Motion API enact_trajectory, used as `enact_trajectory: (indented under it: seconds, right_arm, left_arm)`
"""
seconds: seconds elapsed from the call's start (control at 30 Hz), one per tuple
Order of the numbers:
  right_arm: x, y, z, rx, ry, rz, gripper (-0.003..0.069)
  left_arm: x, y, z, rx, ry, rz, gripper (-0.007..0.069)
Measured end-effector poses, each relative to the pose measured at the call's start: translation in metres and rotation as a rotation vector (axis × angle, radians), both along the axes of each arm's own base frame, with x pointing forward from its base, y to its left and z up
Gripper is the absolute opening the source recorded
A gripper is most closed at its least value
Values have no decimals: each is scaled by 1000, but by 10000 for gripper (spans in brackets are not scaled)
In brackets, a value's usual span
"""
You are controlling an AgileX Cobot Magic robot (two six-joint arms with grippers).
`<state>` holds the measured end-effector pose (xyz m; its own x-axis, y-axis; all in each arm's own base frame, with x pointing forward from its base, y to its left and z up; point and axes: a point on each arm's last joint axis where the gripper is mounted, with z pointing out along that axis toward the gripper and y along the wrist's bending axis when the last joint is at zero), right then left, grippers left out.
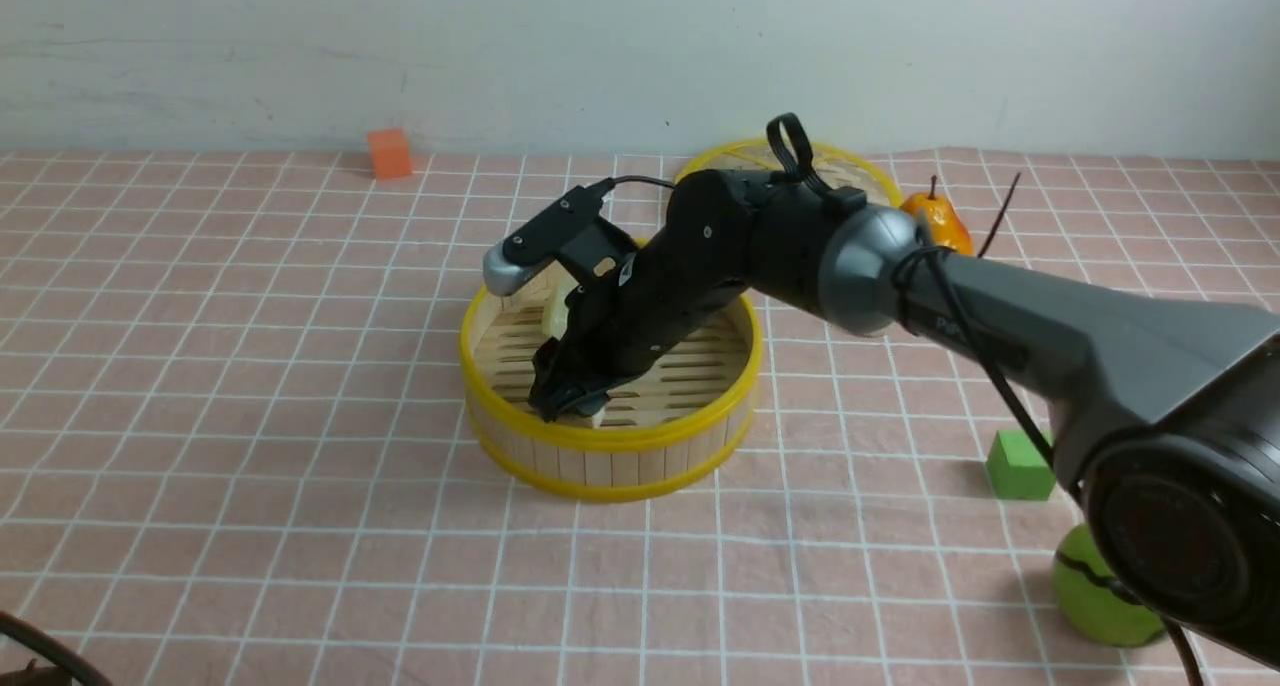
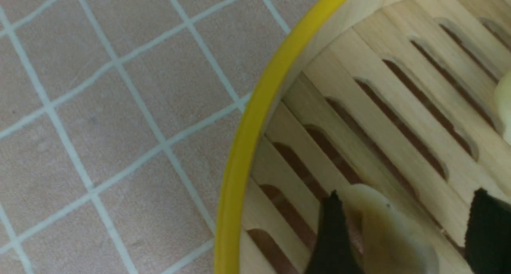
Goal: Put the dumplings into the steamer on the table with the pink tablecloth.
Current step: 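Place the dumpling in the bamboo steamer basket with the right gripper, then reach for and grasp a dumpling lying on the table beside the steamer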
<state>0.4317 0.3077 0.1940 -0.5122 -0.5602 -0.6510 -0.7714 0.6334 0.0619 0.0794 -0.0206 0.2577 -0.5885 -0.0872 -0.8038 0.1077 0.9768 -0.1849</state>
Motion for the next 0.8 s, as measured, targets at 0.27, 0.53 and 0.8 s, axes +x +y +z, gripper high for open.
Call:
enact_trajectory:
  seconds: [0.27,0.53,0.8]
  right_arm:
    - [15,-50,89,115,-76,-171,575]
    - [57,-186,63,-25,183,-659,541]
    - [81,-238,-14,92,462,-897,516]
  left_arm:
    - [1,-1,1,-7,-16,-4,-14]
    - [0,0,0,-3,-4,-1,-14]
    - [3,0,4,15,-64,-10,-14]
